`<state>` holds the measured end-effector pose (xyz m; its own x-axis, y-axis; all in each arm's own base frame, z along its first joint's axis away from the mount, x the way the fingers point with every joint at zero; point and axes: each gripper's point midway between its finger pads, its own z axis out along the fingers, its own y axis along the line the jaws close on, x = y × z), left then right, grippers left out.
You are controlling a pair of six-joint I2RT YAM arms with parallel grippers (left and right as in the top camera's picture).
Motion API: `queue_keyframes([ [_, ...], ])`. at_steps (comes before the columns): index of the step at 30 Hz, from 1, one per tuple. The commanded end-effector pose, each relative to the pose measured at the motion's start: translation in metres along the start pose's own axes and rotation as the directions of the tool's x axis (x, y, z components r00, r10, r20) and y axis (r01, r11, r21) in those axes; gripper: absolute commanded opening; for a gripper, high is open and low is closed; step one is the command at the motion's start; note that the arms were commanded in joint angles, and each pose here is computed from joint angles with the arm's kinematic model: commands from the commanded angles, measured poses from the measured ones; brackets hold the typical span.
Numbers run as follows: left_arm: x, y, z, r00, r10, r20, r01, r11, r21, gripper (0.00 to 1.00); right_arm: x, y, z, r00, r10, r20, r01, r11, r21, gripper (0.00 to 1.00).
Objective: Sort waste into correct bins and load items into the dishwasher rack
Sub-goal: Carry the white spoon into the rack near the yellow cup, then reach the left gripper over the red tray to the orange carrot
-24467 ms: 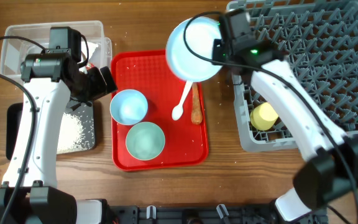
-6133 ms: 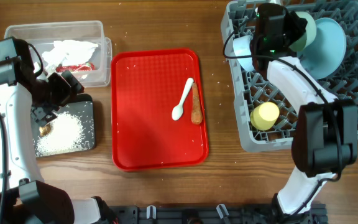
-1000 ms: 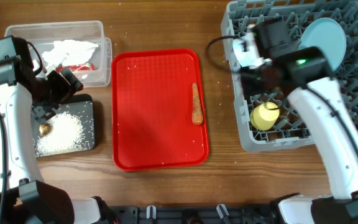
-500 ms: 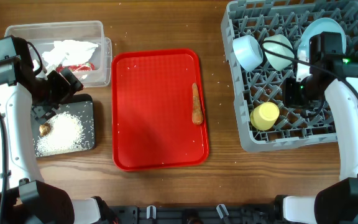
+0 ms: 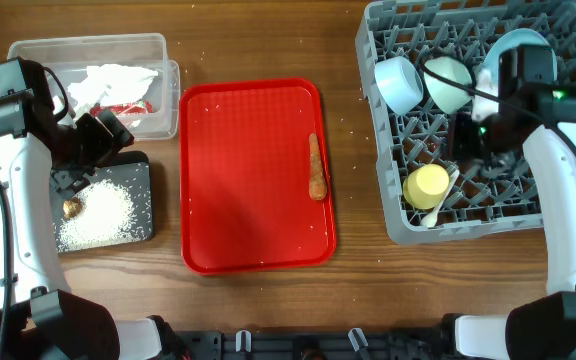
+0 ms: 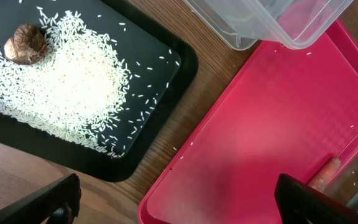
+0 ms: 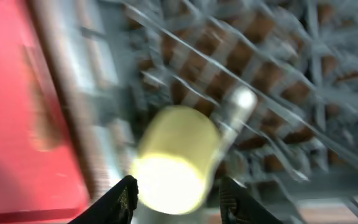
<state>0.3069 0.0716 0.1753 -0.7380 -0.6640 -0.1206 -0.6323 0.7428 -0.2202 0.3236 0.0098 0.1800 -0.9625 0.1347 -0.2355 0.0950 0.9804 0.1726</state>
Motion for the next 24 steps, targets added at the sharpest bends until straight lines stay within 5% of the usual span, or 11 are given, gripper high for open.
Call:
queue_keyframes([
  [1, -0.003, -0.002, -0.005, 1.000, -0.002, 0.018, 0.002, 1.000, 0.012, 1.00, -0.019, 0.070, -0.027, 0.990, -0.070, 0.120, 0.088, 0.985, -0.151, 0.45],
  [8, -0.003, -0.002, -0.005, 1.000, -0.002, 0.018, 0.002, 1.000, 0.012, 1.00, -0.018, 0.133, -0.021, 0.975, -0.146, 0.168, 0.178, 0.965, -0.195, 0.48],
  [12, -0.004, -0.002, -0.005, 1.000, -0.001, 0.021, 0.001, 1.000, 0.014, 1.00, -0.018, 0.124, -0.019, 0.974, -0.157, 0.165, 0.181, 0.972, -0.146, 0.64],
  [20, -0.005, -0.014, -0.006, 1.000, 0.003, 0.019, -0.004, 0.997, 0.076, 1.00, -0.013, 0.075, -0.037, 0.989, -0.024, 0.143, 0.038, 0.994, -0.098, 0.70],
  [22, -0.007, -0.019, -0.006, 1.000, 0.006, 0.023, -0.009, 0.995, 0.104, 1.00, -0.017, 0.051, -0.051, 0.983, 0.047, 0.180, -0.032, 0.996, -0.085, 0.96],
  [24, 0.002, -0.046, -0.009, 0.999, 0.035, -0.018, -0.029, 0.972, 0.233, 0.96, -0.020, 0.027, -0.063, 0.970, 0.114, 0.216, -0.100, 0.992, -0.073, 1.00],
])
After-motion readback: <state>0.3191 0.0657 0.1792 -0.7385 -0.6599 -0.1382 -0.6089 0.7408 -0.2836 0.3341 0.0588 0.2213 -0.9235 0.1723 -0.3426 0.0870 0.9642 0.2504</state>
